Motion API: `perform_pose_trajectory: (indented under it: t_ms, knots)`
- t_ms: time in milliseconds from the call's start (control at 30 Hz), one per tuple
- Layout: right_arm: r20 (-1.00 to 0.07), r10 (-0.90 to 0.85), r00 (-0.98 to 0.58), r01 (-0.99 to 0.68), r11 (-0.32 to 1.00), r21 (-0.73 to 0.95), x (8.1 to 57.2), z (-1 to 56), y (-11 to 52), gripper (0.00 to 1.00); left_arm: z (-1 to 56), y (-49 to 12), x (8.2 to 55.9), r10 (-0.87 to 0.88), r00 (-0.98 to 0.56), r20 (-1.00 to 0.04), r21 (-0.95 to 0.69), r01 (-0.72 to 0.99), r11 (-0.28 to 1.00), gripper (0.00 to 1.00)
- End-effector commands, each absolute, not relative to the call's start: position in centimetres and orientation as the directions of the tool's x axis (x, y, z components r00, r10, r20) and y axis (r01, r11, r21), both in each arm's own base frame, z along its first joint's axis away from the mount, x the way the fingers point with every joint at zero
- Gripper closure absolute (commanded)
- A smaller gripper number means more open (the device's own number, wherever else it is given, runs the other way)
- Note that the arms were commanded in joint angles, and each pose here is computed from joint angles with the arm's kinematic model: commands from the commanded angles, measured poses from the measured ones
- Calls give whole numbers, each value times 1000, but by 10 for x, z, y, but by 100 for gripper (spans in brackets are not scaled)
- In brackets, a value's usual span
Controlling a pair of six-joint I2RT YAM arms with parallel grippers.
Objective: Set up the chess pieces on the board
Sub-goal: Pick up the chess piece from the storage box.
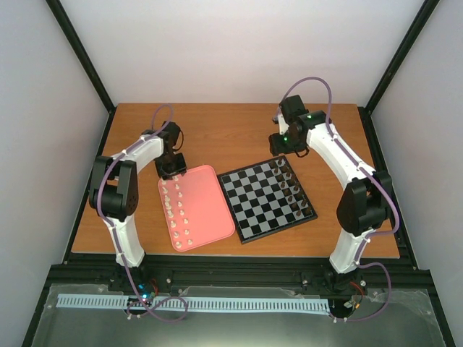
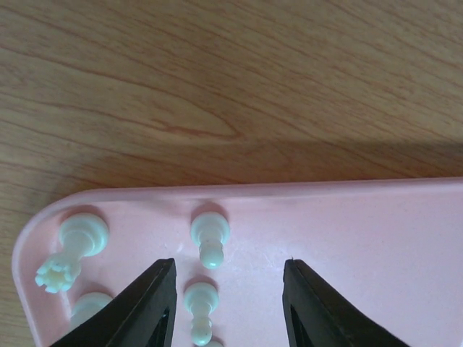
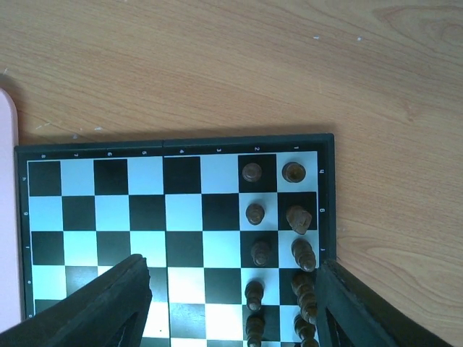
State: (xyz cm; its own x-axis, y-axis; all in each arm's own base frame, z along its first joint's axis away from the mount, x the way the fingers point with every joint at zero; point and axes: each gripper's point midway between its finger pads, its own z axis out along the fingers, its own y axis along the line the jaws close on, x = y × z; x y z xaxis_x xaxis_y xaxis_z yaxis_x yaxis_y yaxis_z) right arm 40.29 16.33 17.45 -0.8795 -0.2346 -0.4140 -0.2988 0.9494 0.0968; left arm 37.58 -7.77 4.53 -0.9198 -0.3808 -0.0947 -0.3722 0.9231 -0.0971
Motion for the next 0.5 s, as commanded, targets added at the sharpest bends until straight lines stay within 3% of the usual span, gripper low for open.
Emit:
perform_pose_trajectory:
  t_ms: [0, 333, 467]
  knots:
    - [-429, -233, -873, -302, 948, 100, 410, 181, 162, 37, 38, -77, 384, -374, -922, -100, -102, -364, 926, 58]
    - [-423, -230, -877, -296, 950, 98, 411, 181, 162, 38, 28, -75, 388, -373, -924, -84, -101, -365, 926, 63]
    - [-419, -229, -879, -295, 950, 100, 411, 179, 162, 38, 28, -76, 390, -372, -924, -86, -109, -362, 926, 70]
